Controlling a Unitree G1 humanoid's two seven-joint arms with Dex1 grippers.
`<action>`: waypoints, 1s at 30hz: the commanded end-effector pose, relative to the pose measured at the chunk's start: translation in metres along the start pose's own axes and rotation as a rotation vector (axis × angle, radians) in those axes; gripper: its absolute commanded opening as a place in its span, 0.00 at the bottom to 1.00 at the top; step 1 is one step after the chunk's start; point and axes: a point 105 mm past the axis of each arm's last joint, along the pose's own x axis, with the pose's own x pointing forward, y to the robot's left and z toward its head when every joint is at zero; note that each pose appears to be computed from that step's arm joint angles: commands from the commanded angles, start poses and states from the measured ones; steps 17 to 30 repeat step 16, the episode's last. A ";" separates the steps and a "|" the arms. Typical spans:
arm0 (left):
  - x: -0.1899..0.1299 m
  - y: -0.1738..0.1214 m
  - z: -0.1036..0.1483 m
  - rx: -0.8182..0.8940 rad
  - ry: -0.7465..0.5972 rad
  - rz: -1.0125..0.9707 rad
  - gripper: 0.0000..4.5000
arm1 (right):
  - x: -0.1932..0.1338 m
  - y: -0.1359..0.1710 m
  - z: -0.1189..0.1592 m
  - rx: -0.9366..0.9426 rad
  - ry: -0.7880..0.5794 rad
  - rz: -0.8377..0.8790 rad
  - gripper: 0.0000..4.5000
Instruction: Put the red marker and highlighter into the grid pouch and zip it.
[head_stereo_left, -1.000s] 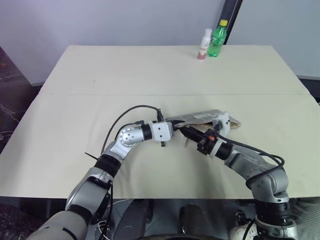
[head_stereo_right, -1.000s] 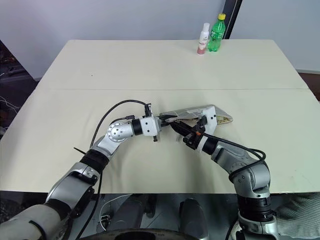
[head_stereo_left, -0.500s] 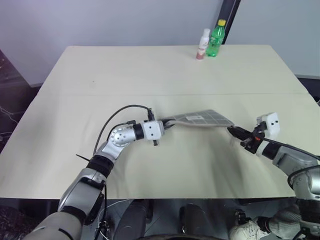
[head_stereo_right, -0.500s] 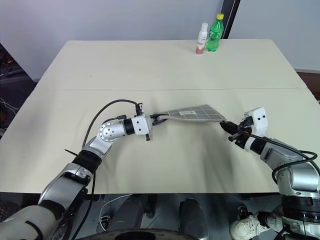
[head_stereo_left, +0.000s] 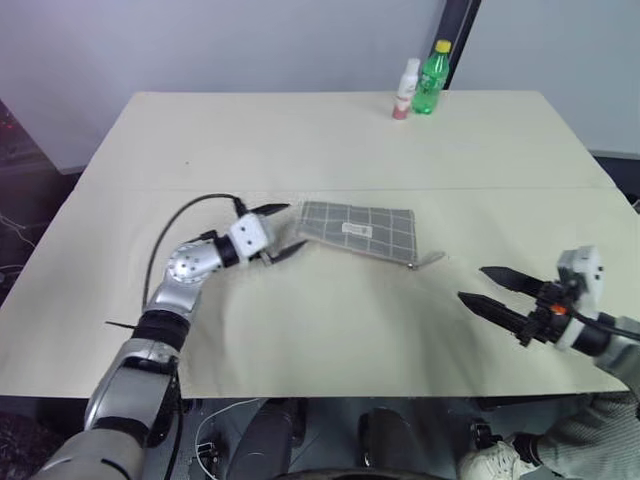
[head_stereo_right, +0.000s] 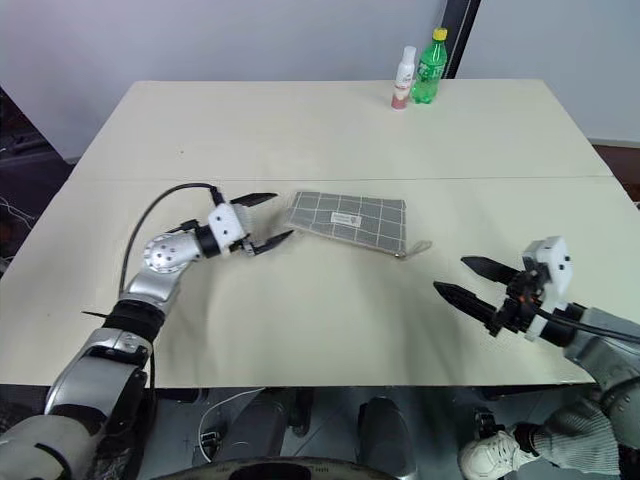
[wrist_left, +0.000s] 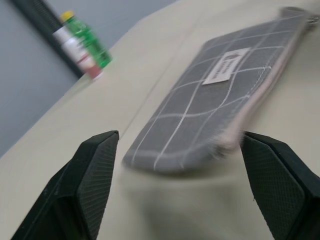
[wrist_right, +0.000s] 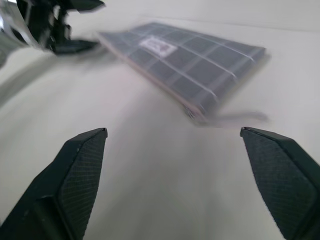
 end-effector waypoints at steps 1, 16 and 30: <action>-0.018 0.015 -0.001 -0.085 -0.003 0.083 0.91 | -0.003 0.015 0.013 -0.074 -0.024 0.046 1.00; -0.079 0.034 0.007 -0.252 0.038 0.283 0.91 | -0.003 0.012 0.020 -0.211 -0.033 0.000 1.00; -0.079 0.034 0.007 -0.252 0.038 0.283 0.91 | -0.003 0.012 0.020 -0.211 -0.033 0.000 1.00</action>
